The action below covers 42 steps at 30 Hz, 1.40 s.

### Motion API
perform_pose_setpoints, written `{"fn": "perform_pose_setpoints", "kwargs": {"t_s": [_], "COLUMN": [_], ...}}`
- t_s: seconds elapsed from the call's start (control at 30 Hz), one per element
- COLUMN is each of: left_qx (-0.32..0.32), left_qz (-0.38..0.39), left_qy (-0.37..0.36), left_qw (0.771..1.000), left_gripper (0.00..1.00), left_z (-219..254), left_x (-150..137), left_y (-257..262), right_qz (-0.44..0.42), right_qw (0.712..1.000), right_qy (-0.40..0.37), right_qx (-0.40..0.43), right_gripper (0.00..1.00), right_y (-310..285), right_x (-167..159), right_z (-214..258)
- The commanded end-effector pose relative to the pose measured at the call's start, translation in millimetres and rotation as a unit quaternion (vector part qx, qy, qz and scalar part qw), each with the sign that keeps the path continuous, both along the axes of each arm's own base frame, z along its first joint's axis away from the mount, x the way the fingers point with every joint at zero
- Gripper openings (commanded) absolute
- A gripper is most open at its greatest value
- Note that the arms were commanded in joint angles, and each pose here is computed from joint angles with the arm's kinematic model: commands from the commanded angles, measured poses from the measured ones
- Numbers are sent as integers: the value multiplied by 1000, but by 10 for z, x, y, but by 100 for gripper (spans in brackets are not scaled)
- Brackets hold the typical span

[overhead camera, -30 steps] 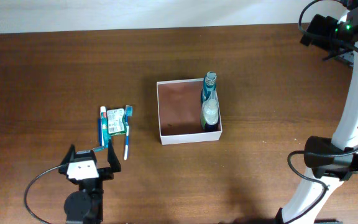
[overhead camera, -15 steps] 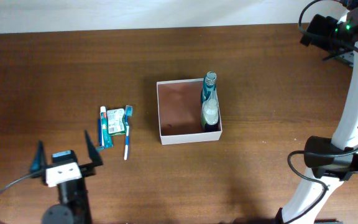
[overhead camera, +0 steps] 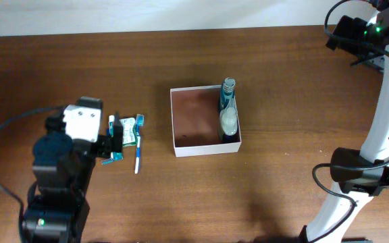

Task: Pack container
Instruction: 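Raise the left arm and move it over the toothpaste box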

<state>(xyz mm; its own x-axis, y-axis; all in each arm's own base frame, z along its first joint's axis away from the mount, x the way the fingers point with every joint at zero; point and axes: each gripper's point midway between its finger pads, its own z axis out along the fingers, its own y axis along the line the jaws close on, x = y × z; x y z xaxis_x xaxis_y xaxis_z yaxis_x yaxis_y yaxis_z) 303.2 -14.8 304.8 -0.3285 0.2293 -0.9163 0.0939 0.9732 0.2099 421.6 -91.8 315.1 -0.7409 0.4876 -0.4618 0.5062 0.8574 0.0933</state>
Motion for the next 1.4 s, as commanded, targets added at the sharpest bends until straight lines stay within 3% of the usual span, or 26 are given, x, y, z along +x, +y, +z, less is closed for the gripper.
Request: {"fn": "perform_pose_setpoints", "kwargs": {"t_s": [0.0, 0.1, 0.2, 0.5, 0.7, 0.8, 0.97, 1.2, 1.37], "left_qx": [-35, -57, -102, -154, -200, -199, -149, -133, -128], "left_qz": [-113, -143, -119, -21, 48, 90, 215, 211, 214], "left_qy": [-36, -90, -107, 83, 108, 132, 203, 336, 377], "left_qw": [992, 984, 982, 984, 973, 967, 944, 908, 892], "left_gripper": [100, 100, 99, 100, 100, 99, 99, 99, 99], "left_z": [242, 519, 629, -476, -499, -545, -787, -1134, -1387], "left_x": [84, 116, 178, 605, 730, 679, 361, 142, 173], "left_y": [-407, -522, -475, -308, -24, 232, 744, 694, 699], "right_qz": [1, 1, 1, 1, 1, 1, 1, 1, 1], "right_qw": [1000, 1000, 1000, 1000, 1000, 1000, 1000, 1000, 1000], "right_qy": [-4, -4, -4, -4, -4, -4, -4, -4, -4], "right_qx": [-7, -7, -7, -7, -7, -7, -7, -7, -7], "right_gripper": [98, 99, 98, 98, 99, 98, 98, 99, 98], "right_y": [-18, -18, -18, -18, -18, -18, -18, -18, -18], "right_x": [-46, -46, -46, -46, -47, -46, -46, -46, -47], "right_z": [59, 59, 59, 59, 58, 59, 59, 59, 58]}}
